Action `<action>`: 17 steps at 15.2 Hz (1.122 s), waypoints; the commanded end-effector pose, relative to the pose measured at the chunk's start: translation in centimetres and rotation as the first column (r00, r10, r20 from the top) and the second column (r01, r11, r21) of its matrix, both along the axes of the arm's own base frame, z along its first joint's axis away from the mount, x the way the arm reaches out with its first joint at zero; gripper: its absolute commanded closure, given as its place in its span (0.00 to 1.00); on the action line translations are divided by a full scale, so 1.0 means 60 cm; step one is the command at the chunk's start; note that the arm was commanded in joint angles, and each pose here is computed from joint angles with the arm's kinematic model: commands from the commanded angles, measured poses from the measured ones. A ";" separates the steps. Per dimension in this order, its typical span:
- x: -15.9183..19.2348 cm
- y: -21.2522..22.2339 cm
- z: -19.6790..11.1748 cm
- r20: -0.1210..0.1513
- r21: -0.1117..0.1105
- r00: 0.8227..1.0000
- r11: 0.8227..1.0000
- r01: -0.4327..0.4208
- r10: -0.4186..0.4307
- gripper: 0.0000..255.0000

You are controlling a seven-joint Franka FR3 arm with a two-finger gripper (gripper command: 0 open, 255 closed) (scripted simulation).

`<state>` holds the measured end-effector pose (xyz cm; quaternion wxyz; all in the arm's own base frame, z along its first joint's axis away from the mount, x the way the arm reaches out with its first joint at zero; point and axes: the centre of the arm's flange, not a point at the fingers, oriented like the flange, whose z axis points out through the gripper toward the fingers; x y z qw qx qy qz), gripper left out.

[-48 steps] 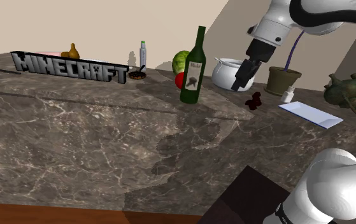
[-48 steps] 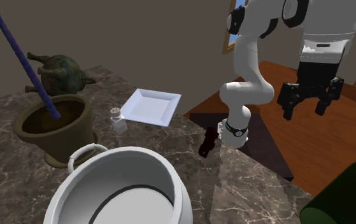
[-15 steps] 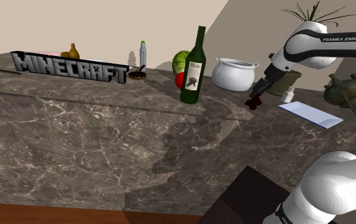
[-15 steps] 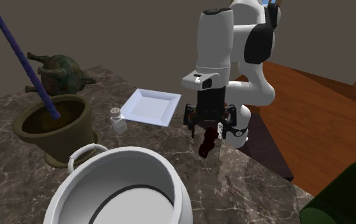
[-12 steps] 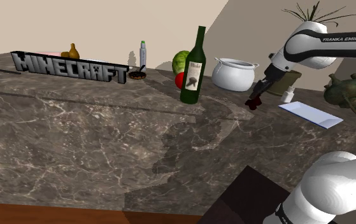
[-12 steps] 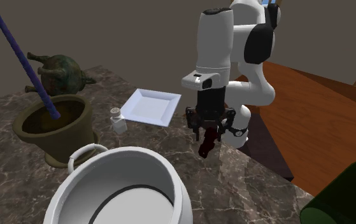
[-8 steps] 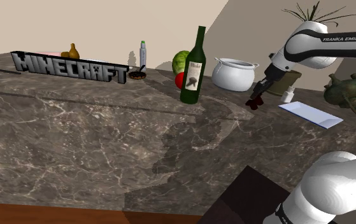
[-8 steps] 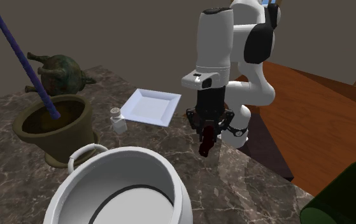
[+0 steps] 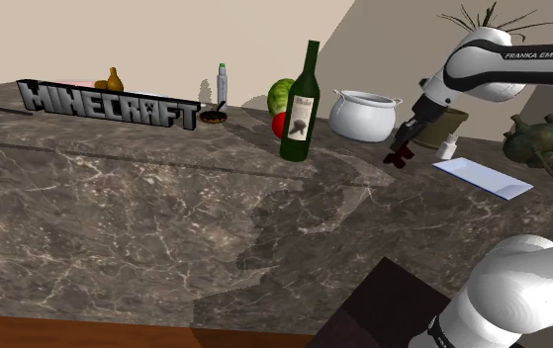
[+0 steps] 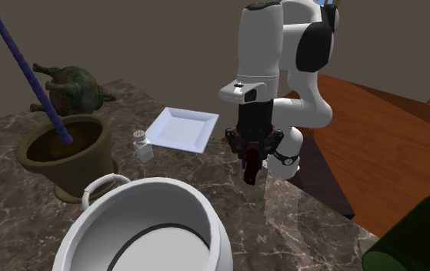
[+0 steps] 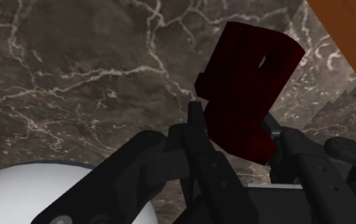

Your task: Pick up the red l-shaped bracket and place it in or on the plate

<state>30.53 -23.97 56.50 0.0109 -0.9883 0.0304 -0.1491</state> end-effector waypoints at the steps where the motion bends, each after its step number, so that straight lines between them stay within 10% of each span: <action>1: 0.000 0.001 0.015 -0.001 0.000 1.000 1.000 0.000 0.000 1.00; 17: -0.032 -0.029 0.133 -0.001 0.000 1.000 1.000 0.000 0.000 1.00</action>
